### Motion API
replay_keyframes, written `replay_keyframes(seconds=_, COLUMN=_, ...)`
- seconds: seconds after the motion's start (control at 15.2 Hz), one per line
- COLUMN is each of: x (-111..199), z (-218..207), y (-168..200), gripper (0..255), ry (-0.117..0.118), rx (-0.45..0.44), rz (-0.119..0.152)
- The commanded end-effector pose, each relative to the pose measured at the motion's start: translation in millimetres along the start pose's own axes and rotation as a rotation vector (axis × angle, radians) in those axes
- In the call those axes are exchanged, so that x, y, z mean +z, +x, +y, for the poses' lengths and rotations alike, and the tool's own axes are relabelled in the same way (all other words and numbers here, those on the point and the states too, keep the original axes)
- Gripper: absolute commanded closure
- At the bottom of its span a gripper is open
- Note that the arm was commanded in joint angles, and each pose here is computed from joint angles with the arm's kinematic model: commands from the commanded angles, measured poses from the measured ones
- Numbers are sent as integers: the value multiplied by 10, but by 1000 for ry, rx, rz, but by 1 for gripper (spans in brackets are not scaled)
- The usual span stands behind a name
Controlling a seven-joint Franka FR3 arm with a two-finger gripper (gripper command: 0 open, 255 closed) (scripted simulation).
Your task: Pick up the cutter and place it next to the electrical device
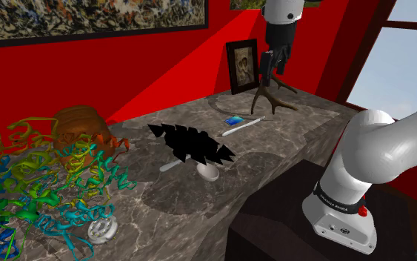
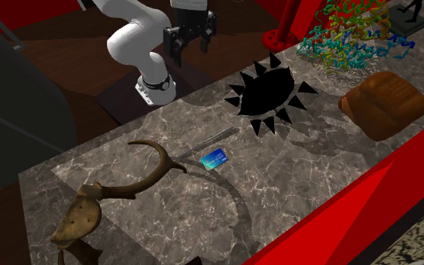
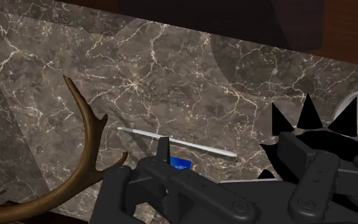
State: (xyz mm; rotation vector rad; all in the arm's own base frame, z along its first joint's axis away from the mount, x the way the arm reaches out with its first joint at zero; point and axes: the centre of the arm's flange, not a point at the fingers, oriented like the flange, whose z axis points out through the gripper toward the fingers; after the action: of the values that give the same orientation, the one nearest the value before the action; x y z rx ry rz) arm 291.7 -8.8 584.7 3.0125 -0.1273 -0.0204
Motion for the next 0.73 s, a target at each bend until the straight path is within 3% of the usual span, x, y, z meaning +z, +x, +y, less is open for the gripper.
replay_keyframes(seconds=0.0, x=0, z=0, y=0, gripper=0, ry=0, rx=0, rz=0)
replay_keyframes(seconds=0.66, x=1125, z=525, y=492, gripper=0, ry=69, rx=-682, rz=71)
